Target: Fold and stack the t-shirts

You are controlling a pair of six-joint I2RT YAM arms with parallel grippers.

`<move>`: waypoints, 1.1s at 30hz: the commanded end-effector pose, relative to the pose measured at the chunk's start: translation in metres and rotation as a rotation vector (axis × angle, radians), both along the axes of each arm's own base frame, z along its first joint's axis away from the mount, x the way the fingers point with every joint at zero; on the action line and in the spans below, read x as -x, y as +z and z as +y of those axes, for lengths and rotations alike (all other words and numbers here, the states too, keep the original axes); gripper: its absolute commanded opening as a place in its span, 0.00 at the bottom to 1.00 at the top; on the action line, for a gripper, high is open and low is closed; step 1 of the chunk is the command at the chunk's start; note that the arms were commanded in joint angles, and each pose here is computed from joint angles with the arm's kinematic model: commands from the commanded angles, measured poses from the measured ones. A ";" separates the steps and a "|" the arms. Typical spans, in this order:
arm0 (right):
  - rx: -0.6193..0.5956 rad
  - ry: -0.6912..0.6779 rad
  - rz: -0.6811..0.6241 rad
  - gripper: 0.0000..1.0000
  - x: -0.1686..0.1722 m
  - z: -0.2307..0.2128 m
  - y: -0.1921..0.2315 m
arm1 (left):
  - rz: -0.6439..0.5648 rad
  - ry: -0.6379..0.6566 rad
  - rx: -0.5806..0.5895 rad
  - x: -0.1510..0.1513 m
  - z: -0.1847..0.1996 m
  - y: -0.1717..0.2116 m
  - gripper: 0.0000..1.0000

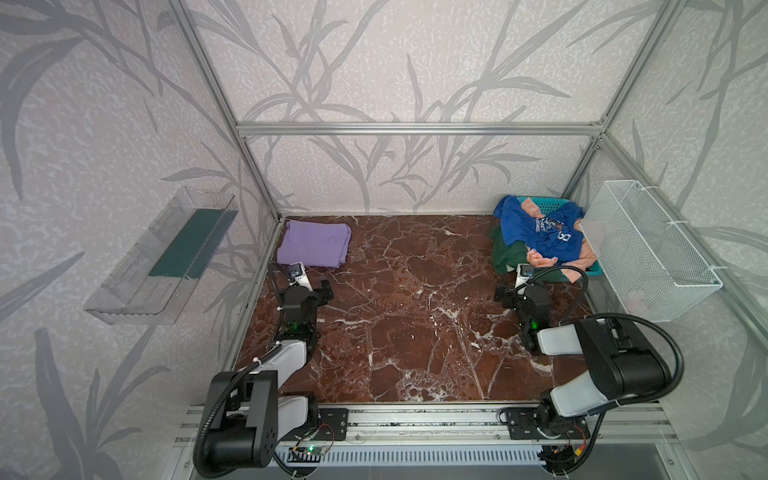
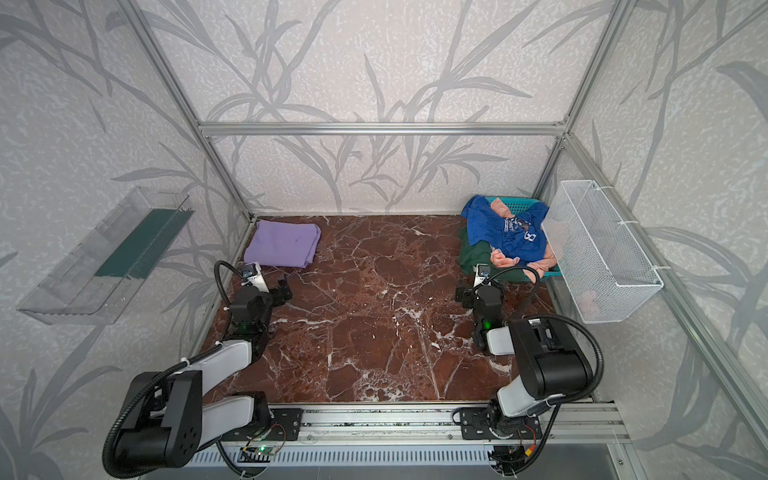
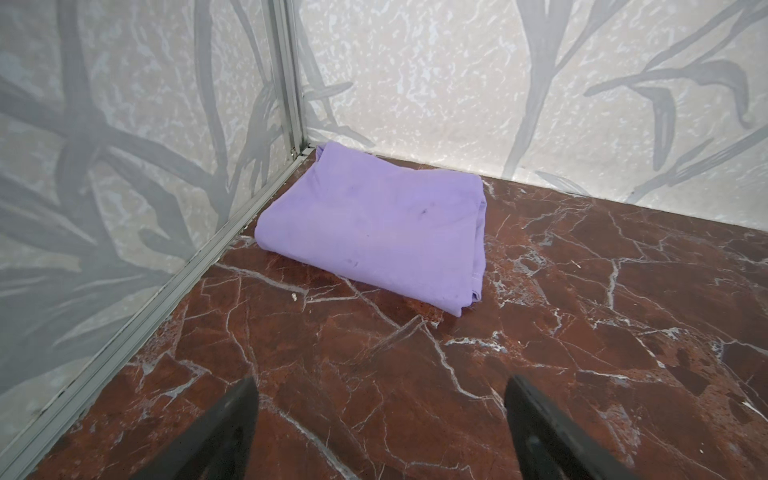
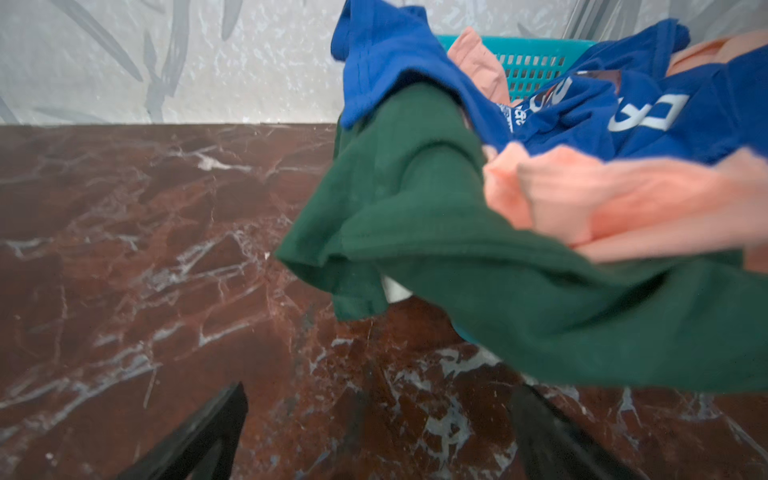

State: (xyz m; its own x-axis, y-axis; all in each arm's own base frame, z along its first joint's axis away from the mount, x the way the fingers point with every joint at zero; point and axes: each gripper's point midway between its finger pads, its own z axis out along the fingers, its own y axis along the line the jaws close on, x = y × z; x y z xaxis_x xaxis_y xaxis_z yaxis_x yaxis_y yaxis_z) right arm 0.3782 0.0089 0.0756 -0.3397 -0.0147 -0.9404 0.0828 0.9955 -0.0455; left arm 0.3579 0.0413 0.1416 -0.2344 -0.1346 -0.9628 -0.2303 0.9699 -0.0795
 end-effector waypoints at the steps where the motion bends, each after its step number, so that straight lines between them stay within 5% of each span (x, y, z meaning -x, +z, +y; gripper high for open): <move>1: 0.039 -0.011 -0.085 0.99 -0.004 -0.004 0.022 | -0.070 -0.126 -0.024 -0.005 -0.021 0.020 0.92; 7: 0.045 -0.006 -0.094 0.99 -0.008 -0.003 0.022 | 0.062 -0.134 -0.047 0.005 -0.025 -0.005 0.99; 11: 0.045 -0.001 -0.089 0.99 -0.010 -0.002 0.022 | -0.056 -0.029 -0.076 0.011 -0.006 -0.002 0.99; 19: 0.047 0.019 -0.058 0.99 -0.016 0.002 0.020 | -0.029 -0.083 -0.082 -0.028 -0.009 -0.038 0.99; 22: 0.055 0.067 -0.041 0.99 -0.019 0.010 0.019 | 0.096 -0.045 -0.046 -0.030 0.000 -0.046 0.99; 33: 0.059 0.079 -0.040 0.99 -0.019 0.013 0.018 | 0.073 -0.082 -0.052 -0.039 -0.002 -0.047 0.99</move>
State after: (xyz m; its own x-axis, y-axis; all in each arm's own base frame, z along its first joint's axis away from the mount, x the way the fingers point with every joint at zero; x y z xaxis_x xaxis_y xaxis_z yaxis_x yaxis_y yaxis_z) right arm 0.3918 0.0187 0.0871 -0.3167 -0.0876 -0.9445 0.0163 0.9951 -0.0977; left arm 0.3935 0.0416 0.0917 -0.3201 -0.0816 -0.9438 -0.1756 0.9841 -0.0255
